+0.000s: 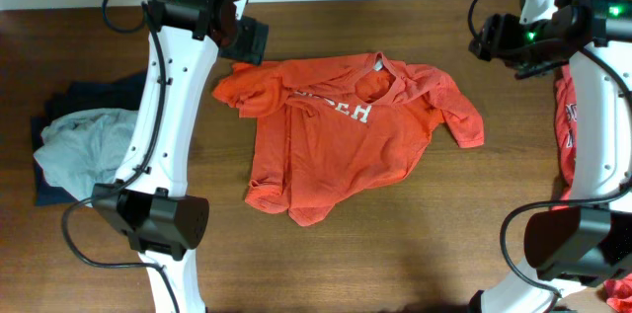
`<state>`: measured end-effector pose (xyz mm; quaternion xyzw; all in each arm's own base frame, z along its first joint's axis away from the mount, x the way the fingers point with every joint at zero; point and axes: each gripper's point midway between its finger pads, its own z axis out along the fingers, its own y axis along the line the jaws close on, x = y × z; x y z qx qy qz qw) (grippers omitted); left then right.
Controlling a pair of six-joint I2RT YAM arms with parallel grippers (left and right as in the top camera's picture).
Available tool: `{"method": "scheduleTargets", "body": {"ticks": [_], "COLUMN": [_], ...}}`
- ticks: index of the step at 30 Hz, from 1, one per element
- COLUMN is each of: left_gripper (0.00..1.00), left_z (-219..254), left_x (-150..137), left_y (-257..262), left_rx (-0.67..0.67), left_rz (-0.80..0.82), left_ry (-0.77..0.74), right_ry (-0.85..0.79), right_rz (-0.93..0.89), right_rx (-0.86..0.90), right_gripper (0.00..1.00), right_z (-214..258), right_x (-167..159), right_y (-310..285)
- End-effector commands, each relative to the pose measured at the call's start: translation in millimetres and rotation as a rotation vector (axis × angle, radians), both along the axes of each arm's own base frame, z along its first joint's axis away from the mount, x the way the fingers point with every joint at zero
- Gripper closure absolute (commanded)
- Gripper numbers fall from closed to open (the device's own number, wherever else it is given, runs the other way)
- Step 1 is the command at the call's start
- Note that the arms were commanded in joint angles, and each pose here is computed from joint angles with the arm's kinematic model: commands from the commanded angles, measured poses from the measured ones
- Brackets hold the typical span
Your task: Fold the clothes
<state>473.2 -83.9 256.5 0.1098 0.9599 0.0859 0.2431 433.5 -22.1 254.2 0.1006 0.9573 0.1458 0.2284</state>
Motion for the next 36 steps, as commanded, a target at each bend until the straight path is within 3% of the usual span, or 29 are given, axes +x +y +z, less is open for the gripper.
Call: {"method": "scheduleTargets", "body": {"ticks": [1,3,5,7,10,13,17,26,30,32,33,36], "left_gripper": [0.01,0.03,0.11,0.29,0.38,0.47,0.61,0.67,0.88,0.99,0.99,0.99], "left_z": [14.1,4.7,-16.9,-58.2,-132.2,-177.5,-214.2,-274.7,-288.1,-284.9,-281.7,-280.5], "left_x": [0.2,-11.6,-33.3,-55.5,-84.8,-98.1,-109.1,-123.4,-116.7,-106.2,-98.4,-83.0], "left_y": [-5.0,-15.0,-19.6,-16.5,-30.2,-39.7,-40.0,-37.9,-0.3,33.0,58.4,86.7], "left_rx": [-0.066,-0.120,-0.144,-0.127,-0.201,-0.260,-0.277,-0.277,-0.107,0.005,0.041,-0.003], "left_rz": [-0.014,-0.047,-0.062,-0.042,-0.054,-0.064,-0.050,-0.057,0.092,0.244,0.363,0.447], "left_ry": [-0.039,0.029,0.156,0.312,0.508,0.567,0.589,0.556,0.484,0.410,0.356,0.303], "right_ry": [0.033,0.067,0.091,0.108,0.120,0.124,0.124,0.128,0.130,0.133,0.141,0.173], "right_rz": [0.030,0.067,0.082,0.088,0.089,0.088,0.088,0.079,0.078,0.078,0.073,0.060], "right_rx": [0.024,0.017,0.003,-0.008,-0.007,-0.007,-0.007,-0.030,-0.030,-0.030,-0.041,-0.072], "right_gripper": [0.28,0.28,0.28,0.28,0.28,0.28,0.28,0.28,0.28,0.28,0.27,0.24], "right_z": [2.0,-2.0,-6.1,-10.0,-14.4,-15.7,-15.8,-17.1,-17.3,-17.8,-20.3,-31.1], "right_x": [-11.0,-19.3,-23.9,-26.1,-27.5,-27.8,-27.7,-27.7,-28.2,-28.7,-29.6,-32.6], "right_y": [15.0,23.1,27.9,30.6,30.8,30.5,30.4,26.4,26.4,26.4,24.2,18.1]}}
